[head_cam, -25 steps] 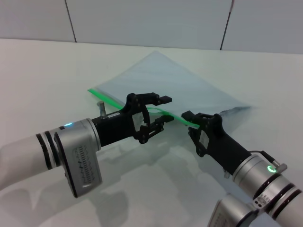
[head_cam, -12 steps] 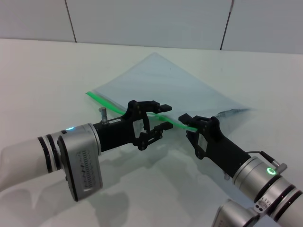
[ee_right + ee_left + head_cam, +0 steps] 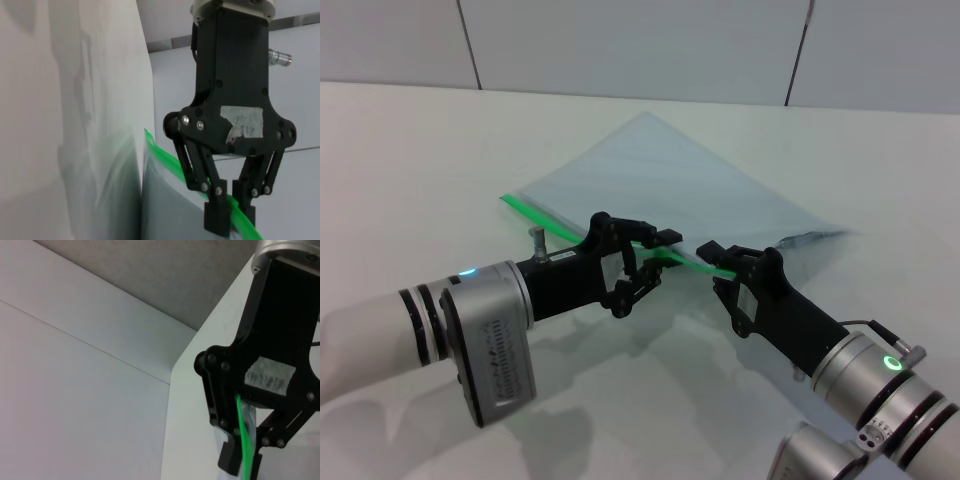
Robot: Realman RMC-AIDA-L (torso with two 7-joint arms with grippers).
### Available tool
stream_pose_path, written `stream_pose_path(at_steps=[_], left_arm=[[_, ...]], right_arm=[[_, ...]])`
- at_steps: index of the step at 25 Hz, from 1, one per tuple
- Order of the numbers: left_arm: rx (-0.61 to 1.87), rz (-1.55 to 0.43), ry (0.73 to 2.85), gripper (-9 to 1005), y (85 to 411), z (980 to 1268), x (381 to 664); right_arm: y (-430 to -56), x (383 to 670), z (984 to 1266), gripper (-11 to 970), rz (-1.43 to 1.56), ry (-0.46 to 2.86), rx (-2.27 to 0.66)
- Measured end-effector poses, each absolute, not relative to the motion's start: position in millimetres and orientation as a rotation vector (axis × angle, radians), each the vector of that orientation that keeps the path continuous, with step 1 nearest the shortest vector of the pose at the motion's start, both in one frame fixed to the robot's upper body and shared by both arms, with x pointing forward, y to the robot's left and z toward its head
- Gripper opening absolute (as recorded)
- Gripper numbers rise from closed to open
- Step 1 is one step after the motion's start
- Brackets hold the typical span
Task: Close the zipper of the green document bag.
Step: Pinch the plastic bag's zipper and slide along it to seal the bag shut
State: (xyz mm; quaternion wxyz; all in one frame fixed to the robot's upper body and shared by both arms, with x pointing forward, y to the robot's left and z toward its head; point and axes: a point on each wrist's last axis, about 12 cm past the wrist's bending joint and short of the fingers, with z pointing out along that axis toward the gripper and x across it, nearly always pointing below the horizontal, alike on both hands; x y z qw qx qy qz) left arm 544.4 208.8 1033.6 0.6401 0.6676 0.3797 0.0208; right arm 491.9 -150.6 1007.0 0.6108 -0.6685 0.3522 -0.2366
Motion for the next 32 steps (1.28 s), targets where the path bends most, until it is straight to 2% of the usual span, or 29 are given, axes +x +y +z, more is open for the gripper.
stream_pose_path(at_steps=[4,15,23,32], left_arm=[[1.521,0.046,0.865,168,208.4,1033.6,544.1],[1.523,0.048,0.868,149,208.3,1033.1,544.2],[1.524,0.048,0.873,79,208.5,1032.8,544.4],[1.526,0.053,0.889,81,209.3,1031.7,545.4]], right_arm=[[-150.6,491.9,1006.8,67,-0.546,0.814,-1.544],[-152.3,492.2,1005.2,70,-0.549,0.818,-1.555],[-152.8,492.7,1004.9,72,-0.551,0.817,-1.558],[-153.9,493.7,1004.9,74,-0.55,0.823,-1.556]])
